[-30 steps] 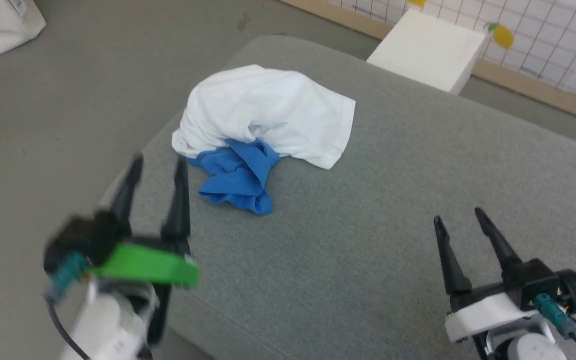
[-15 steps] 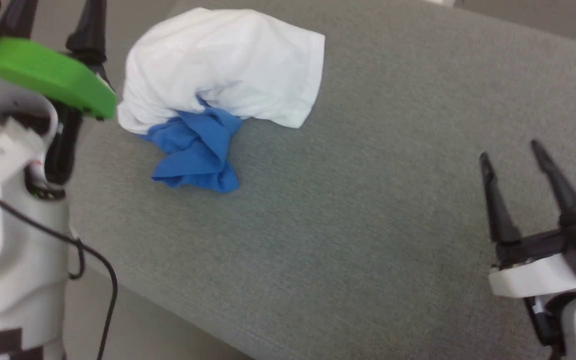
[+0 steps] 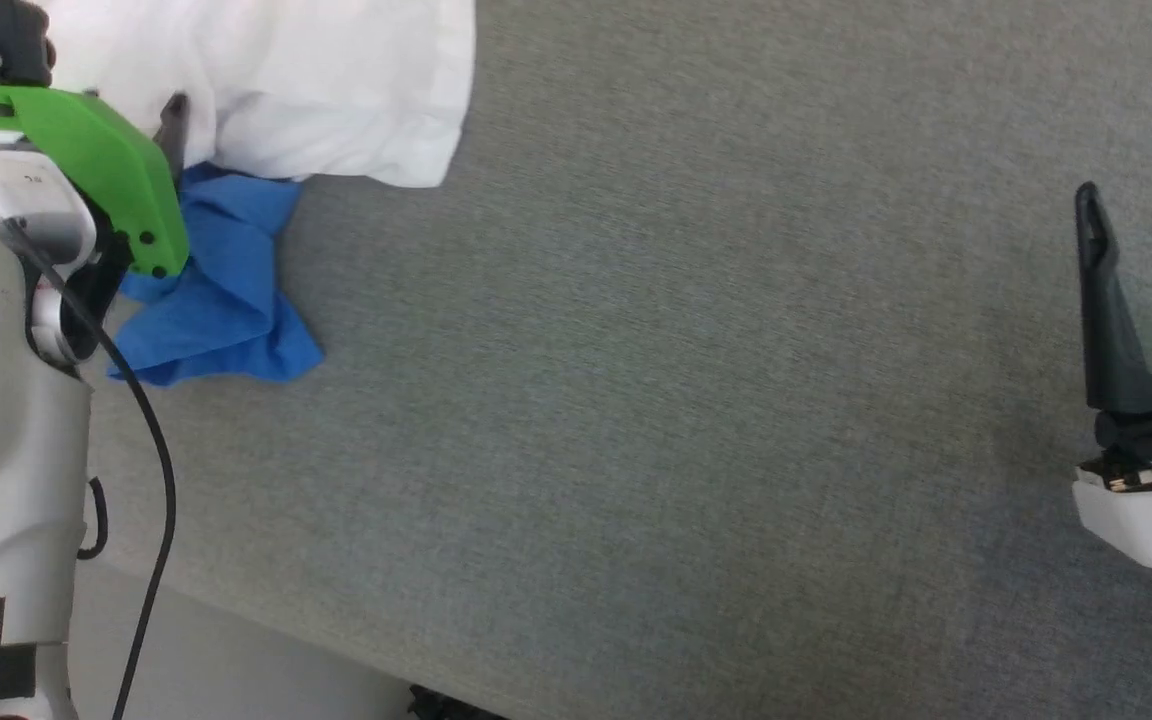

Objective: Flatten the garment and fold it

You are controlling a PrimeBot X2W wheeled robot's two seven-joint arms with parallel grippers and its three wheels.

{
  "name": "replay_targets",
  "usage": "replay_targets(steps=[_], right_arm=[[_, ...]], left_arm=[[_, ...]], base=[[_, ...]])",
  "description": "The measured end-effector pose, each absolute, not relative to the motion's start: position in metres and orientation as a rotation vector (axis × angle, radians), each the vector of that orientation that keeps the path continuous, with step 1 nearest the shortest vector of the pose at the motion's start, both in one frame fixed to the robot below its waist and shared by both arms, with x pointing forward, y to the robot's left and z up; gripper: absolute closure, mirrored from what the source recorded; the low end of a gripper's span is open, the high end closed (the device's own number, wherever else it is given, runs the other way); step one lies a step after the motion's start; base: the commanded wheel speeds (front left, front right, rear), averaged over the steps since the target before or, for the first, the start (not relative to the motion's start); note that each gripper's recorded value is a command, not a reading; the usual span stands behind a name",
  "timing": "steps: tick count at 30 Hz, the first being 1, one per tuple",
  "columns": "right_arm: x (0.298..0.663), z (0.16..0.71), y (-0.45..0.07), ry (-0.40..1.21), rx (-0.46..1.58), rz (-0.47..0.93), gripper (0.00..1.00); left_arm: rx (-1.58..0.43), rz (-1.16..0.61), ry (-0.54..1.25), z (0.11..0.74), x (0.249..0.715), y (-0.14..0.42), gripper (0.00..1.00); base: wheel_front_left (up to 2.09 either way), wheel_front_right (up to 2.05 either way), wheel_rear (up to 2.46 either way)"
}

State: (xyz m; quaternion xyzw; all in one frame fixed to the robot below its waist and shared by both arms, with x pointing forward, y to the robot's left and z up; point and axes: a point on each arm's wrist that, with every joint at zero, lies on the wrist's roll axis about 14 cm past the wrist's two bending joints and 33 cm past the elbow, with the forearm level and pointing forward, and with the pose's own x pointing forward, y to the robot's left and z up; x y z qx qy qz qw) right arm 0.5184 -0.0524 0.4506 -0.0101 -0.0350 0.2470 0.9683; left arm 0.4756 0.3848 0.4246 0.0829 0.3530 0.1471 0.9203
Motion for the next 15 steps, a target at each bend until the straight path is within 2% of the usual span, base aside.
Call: replay_targets(steps=[5,10,11,12,15], right_arm=[[0.52,0.438,-0.067,-0.031,-0.035,0.469,0.0],[0.519,0.431,-0.07,-0.009,-0.03,0.465,0.0],[0.519,0.431,-0.069,-0.008,-0.029,0.468,0.0],[0.518,0.432,-0.068,-0.009,-0.028,0.47,0.0],[0.518,0.436,-0.066,-0.016,-0.024,0.474,0.0]], left_arm=[[0.133,0.312,0.882,0.378,0.461,0.382,0.0],[0.137,0.321,0.898,0.368,0.461,0.385,0.0],[0.138,0.319,0.885,0.369,0.462,0.386,0.73],[0.14,0.316,0.87,0.37,0.463,0.386,1.0],[0.111,0.308,0.81,0.378,0.467,0.385,1.0]], base=[[0.0,0.0,0.0],[0.0,0.0,0.0],[0.0,0.0,0.0],[0.0,0.0,0.0],[0.0,0.0,0.0]])
